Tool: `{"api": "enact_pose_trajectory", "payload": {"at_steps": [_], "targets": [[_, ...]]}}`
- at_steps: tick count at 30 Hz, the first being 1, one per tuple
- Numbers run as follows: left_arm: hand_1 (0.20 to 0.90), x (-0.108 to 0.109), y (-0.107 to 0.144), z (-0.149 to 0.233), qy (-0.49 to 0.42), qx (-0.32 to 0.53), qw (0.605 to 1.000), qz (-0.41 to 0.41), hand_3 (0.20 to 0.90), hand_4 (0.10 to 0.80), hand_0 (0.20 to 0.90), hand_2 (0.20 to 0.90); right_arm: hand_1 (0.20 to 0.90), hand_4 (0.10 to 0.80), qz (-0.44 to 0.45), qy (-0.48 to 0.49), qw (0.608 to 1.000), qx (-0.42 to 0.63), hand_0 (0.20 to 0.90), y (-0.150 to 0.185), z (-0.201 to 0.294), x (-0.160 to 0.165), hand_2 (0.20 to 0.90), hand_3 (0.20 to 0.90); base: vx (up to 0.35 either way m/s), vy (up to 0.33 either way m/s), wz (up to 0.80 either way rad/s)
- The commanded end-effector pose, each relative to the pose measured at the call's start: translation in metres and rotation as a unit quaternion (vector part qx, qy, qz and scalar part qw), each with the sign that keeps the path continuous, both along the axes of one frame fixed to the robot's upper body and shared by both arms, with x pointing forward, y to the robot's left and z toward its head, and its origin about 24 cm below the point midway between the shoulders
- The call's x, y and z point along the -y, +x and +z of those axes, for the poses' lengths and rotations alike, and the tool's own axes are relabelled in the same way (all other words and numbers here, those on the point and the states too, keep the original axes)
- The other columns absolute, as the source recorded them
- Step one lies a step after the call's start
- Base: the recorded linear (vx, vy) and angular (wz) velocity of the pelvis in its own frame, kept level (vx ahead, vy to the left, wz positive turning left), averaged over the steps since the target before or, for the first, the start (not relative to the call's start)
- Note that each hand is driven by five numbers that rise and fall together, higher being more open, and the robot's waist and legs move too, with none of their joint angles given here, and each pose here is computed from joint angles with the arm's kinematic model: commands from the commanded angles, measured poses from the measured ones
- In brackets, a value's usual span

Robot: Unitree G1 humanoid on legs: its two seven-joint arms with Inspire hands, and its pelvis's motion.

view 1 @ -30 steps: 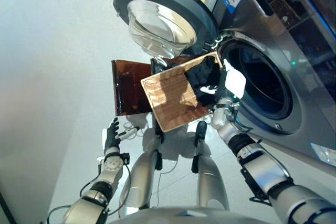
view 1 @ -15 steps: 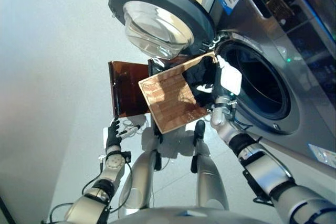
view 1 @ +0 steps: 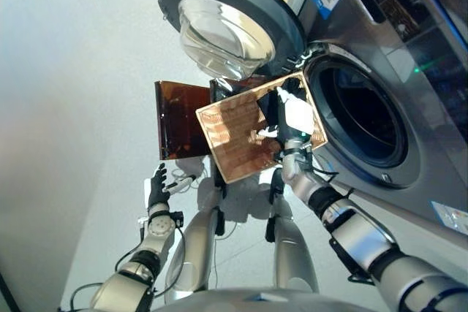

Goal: Pick up the clothes and place them into the washing machine

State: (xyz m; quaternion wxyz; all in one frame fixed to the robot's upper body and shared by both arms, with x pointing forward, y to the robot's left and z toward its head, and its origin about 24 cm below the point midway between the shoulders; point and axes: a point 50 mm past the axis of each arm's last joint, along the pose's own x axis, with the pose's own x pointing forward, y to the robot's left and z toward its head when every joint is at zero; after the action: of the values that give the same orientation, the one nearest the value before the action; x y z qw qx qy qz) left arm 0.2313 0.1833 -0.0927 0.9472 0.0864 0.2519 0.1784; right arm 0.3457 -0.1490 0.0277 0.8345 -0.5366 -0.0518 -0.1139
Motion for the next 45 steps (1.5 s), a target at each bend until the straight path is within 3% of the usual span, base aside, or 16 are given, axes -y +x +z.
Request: {"api": "enact_pose_trajectory", "payload": {"at_steps": [1, 14, 30, 42, 43, 44, 45], "targets": [[0.9, -0.002, 0.012, 0.012, -0.002, 0.043, 0.999, 0.026, 0.9, 0.8, 0.9, 0.9, 0.9, 0.8, 0.036, -0.004, 0.996, 0.08, 0.9, 0.018, 0.039, -0.016, 0.9, 0.9, 0.0, 0.0, 0.0], [0.9, -0.011, 0.034, 0.056, -0.042, 0.178, 0.983, 0.036, 0.9, 0.8, 0.9, 0.9, 0.9, 0.8, -0.055, -0.047, 0.993, 0.094, 0.9, 0.034, 0.064, 0.028, 0.9, 0.9, -0.014, 0.003, 0.05], [0.9, -0.008, 0.047, 0.073, -0.053, 0.212, 0.976, 0.024, 0.9, 0.8, 0.9, 0.9, 0.9, 0.8, -0.129, -0.164, 0.974, 0.092, 0.9, 0.049, 0.105, 0.069, 0.9, 0.9, -0.008, 0.004, 0.02], [0.9, -0.011, 0.054, 0.082, -0.064, 0.231, 0.97, 0.035, 0.9, 0.8, 0.9, 0.9, 0.9, 0.8, -0.133, -0.194, 0.966, 0.108, 0.9, 0.061, 0.145, 0.074, 0.9, 0.9, -0.01, -0.005, 0.04], [0.9, -0.013, 0.055, 0.085, -0.066, 0.237, 0.968, 0.04, 0.9, 0.8, 0.9, 0.9, 0.458, 0.484, -0.132, -0.196, 0.966, 0.106, 0.458, 0.062, 0.148, 0.075, 0.458, 0.458, 0.0, 0.0, 0.0], [0.9, -0.013, 0.055, 0.085, -0.066, 0.237, 0.968, 0.04, 0.9, 0.8, 0.9, 0.9, 0.42, 0.457, -0.132, -0.196, 0.966, 0.106, 0.42, 0.062, 0.148, 0.075, 0.42, 0.42, 0.0, 0.0, 0.0], [0.9, -0.013, 0.056, 0.086, -0.067, 0.238, 0.968, 0.042, 0.9, 0.8, 0.9, 0.9, 0.2, 0.3, -0.134, -0.195, 0.965, 0.109, 0.2, 0.062, 0.151, 0.075, 0.2, 0.2, -0.01, 0.005, 0.03]]}}
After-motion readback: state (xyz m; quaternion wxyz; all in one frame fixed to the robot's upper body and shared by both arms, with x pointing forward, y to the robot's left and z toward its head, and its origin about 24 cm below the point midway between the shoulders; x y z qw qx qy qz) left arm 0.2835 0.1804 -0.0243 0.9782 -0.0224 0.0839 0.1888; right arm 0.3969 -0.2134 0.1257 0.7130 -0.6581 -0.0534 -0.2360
